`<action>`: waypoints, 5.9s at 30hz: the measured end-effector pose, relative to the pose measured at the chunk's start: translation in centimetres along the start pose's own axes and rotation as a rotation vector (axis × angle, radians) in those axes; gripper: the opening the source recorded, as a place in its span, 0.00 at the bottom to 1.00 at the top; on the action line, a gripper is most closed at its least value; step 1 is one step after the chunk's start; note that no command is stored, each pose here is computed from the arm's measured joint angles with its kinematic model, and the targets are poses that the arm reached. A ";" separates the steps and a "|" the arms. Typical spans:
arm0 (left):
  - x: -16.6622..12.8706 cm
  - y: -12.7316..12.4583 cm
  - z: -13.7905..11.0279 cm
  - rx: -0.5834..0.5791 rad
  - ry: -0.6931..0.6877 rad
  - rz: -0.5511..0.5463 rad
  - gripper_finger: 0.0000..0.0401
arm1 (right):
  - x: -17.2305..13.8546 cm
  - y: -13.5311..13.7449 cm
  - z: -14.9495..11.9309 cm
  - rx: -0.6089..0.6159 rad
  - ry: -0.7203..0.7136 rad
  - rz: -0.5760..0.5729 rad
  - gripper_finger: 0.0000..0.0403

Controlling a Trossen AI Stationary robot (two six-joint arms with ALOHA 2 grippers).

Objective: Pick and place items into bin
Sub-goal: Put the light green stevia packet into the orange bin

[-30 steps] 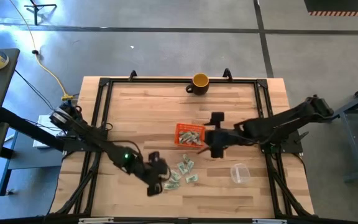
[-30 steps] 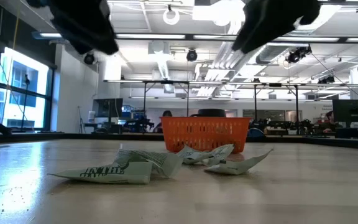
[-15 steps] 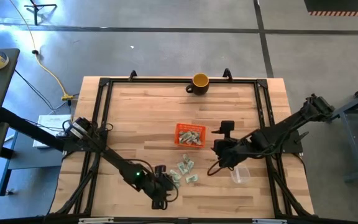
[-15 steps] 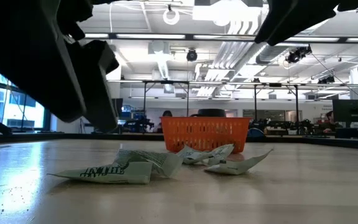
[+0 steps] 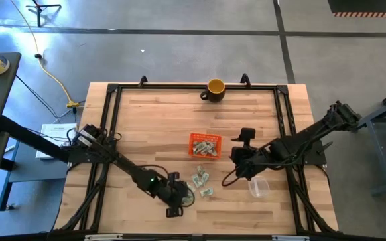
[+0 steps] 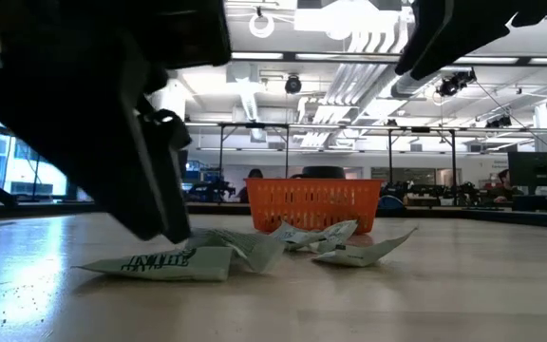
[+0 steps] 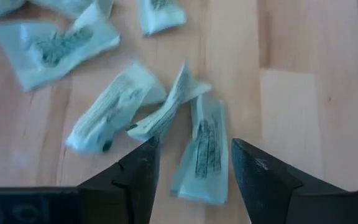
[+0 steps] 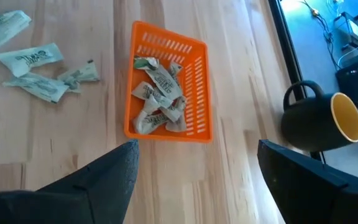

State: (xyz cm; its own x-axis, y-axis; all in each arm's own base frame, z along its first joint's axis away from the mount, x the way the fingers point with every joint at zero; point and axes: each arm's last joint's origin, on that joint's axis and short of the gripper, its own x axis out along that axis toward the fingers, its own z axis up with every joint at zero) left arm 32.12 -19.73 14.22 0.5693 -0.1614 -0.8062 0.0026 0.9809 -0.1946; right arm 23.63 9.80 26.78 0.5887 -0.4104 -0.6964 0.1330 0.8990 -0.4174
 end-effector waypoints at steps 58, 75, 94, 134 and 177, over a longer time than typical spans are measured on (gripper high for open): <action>-8.2 18.4 13.0 -0.068 -0.122 0.084 0.38 | 1.2 -9.3 -1.4 0.057 0.183 -0.066 0.79; -5.9 2.5 5.4 0.080 0.033 -0.032 0.51 | 7.8 -8.4 -8.1 0.131 0.329 0.193 0.79; 2.1 2.2 2.9 0.248 0.076 -0.008 0.48 | 6.2 -7.6 -8.3 0.159 0.326 0.174 0.79; -5.2 18.5 13.2 0.098 0.023 0.267 0.07 | 3.9 -11.5 -8.6 0.230 0.183 -0.001 0.79; -1.2 4.1 5.1 0.027 0.257 0.178 0.57 | 4.0 -6.7 -8.2 0.018 0.009 0.368 0.79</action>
State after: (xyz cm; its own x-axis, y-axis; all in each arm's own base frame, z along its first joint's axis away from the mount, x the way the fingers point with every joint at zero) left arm 35.63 -14.99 17.19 0.3364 -0.0058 -0.9417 -0.0551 0.9981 -0.0258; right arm 18.54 0.91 22.00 0.5924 -0.0608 -0.8034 -0.0720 0.9892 -0.1280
